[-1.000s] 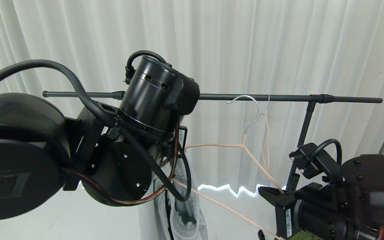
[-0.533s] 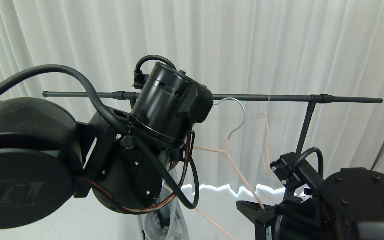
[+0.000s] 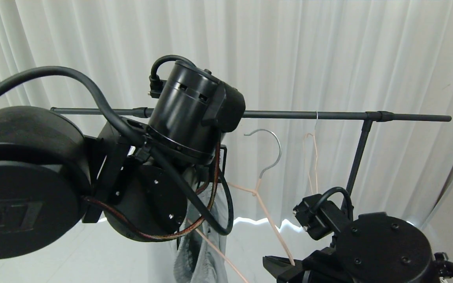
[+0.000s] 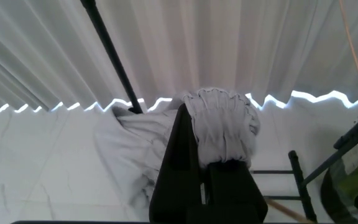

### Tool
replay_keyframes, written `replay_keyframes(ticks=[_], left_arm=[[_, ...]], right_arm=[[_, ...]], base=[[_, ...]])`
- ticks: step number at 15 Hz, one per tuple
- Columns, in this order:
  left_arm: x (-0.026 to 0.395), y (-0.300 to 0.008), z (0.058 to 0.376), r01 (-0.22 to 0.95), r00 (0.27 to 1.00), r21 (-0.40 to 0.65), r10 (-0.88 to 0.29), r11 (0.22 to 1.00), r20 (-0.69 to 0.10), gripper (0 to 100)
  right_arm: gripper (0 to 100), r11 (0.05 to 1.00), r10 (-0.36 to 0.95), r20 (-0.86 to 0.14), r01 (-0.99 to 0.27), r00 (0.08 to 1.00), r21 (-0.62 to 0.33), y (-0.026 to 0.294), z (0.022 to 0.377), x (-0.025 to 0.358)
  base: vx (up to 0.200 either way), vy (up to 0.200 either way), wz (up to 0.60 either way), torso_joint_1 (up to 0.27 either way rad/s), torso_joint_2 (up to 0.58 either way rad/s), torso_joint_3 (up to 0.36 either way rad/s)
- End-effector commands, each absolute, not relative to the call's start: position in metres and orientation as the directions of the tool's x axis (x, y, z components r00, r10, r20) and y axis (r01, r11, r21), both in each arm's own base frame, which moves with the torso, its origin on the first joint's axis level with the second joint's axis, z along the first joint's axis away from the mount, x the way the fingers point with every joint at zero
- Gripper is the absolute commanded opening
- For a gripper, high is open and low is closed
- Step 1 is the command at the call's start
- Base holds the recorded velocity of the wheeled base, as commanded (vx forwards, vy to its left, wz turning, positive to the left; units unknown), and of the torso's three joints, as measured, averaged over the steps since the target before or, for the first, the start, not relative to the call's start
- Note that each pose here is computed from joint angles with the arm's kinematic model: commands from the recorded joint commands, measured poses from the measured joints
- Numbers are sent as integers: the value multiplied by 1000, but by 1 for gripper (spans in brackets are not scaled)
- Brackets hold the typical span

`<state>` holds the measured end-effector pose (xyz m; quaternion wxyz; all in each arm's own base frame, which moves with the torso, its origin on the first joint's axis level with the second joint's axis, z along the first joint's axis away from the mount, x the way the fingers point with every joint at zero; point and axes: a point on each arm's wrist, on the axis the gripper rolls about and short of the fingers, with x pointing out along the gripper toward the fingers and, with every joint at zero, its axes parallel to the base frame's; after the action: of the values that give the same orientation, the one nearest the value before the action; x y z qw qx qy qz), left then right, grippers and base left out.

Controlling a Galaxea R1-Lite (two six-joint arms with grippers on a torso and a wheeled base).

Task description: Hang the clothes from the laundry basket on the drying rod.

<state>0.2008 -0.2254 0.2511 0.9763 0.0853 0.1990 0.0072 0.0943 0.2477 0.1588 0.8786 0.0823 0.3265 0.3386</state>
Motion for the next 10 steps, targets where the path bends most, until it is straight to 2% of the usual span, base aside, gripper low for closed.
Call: replay_keyframes(ticks=[1, 6, 10], left_arm=[[208, -218, 253, -16, 920, 168, 80, 986, -384, 0], [215, -210, 249, -48, 911, 186, 119, 981, -394, 0], [203, -223, 243, 12, 912, 198, 70, 980, -404, 0]], right_arm=[[0, 765, 639, -528, -534, 559, 360, 242, 158, 93], [0, 824, 563, -554, -464, 613, 324, 215, 159, 100], [0, 833, 553, -537, -442, 638, 333, 213, 163, 107]], base=[[0, 0, 0, 0, 0, 0], [0, 0, 0, 0, 0, 0], [0, 0, 0, 0, 0, 0]])
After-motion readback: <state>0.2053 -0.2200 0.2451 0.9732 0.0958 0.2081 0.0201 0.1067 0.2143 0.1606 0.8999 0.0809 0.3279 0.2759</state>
